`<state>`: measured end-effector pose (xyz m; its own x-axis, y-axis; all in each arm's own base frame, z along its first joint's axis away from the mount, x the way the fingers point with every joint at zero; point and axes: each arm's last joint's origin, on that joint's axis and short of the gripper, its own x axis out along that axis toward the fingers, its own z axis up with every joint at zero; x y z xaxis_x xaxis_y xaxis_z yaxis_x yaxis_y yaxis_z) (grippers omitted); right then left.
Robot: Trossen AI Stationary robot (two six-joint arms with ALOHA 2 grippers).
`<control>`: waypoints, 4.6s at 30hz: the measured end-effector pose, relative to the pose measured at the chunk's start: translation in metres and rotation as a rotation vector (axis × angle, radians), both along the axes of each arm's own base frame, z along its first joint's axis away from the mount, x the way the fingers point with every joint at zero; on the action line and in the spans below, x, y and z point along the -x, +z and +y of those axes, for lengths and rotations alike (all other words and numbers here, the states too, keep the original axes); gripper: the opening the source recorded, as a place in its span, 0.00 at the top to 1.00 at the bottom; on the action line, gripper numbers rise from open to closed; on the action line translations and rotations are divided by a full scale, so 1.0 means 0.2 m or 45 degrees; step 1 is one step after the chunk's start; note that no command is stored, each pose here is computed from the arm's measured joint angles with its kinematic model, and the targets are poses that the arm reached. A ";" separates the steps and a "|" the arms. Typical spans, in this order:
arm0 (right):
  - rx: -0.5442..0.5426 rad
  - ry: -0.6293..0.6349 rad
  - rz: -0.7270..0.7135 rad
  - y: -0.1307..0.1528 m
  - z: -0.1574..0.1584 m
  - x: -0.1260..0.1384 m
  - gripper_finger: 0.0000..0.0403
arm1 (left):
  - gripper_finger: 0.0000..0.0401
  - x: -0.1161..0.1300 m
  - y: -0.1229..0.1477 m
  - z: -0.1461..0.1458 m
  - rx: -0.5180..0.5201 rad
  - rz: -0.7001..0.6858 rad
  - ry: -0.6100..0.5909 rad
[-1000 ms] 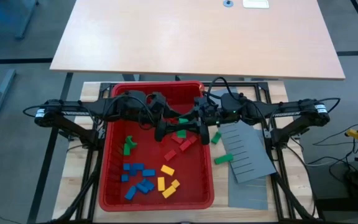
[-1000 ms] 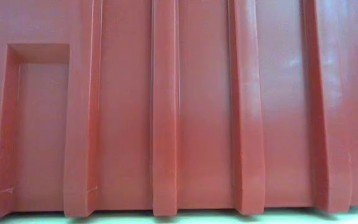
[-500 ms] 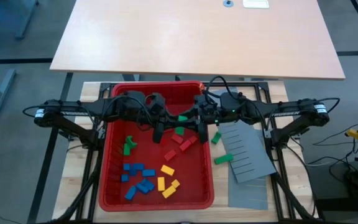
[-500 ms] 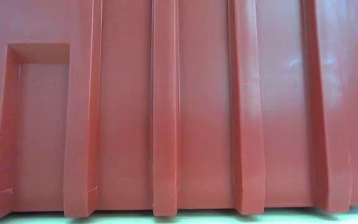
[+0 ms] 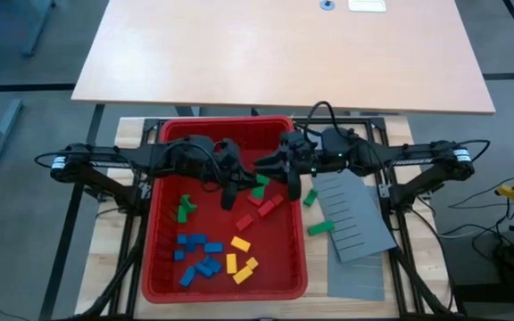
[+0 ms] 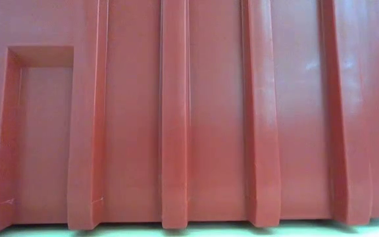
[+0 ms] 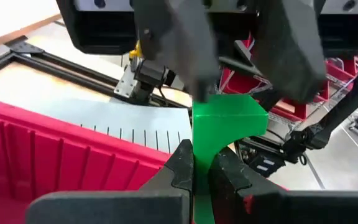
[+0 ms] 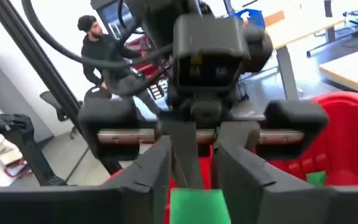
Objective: Sort blocks
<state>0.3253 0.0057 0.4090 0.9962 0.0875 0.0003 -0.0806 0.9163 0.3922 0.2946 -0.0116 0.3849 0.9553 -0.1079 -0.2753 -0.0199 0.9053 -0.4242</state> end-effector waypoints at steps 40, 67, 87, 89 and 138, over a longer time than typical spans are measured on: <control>-0.052 0.003 0.095 -0.04 -0.01 0.00 0.53 | 0.98 0.01 0.05 0.03 -0.012 -0.101 0.039; 0.011 0.021 0.094 -0.05 -0.02 0.00 0.72 | 0.71 0.02 0.04 0.02 -0.009 -0.074 0.025; 0.039 -0.002 0.305 -0.07 -0.05 0.10 0.72 | 0.19 0.09 -0.11 0.02 0.040 0.378 0.023; 0.038 0.005 0.395 -0.07 -0.05 0.17 0.72 | 0.21 0.10 -0.12 0.02 0.036 0.409 0.025; -0.053 -0.104 0.977 -0.18 -0.05 0.49 0.54 | 0.22 0.45 -0.50 0.11 -0.312 1.556 -0.074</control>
<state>0.2278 -0.0043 0.3736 0.7220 0.0289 -0.6913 0.2947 0.8911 0.3450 0.2048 0.0109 0.2843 0.0558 0.0380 -0.9977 -0.2396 0.9706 0.0236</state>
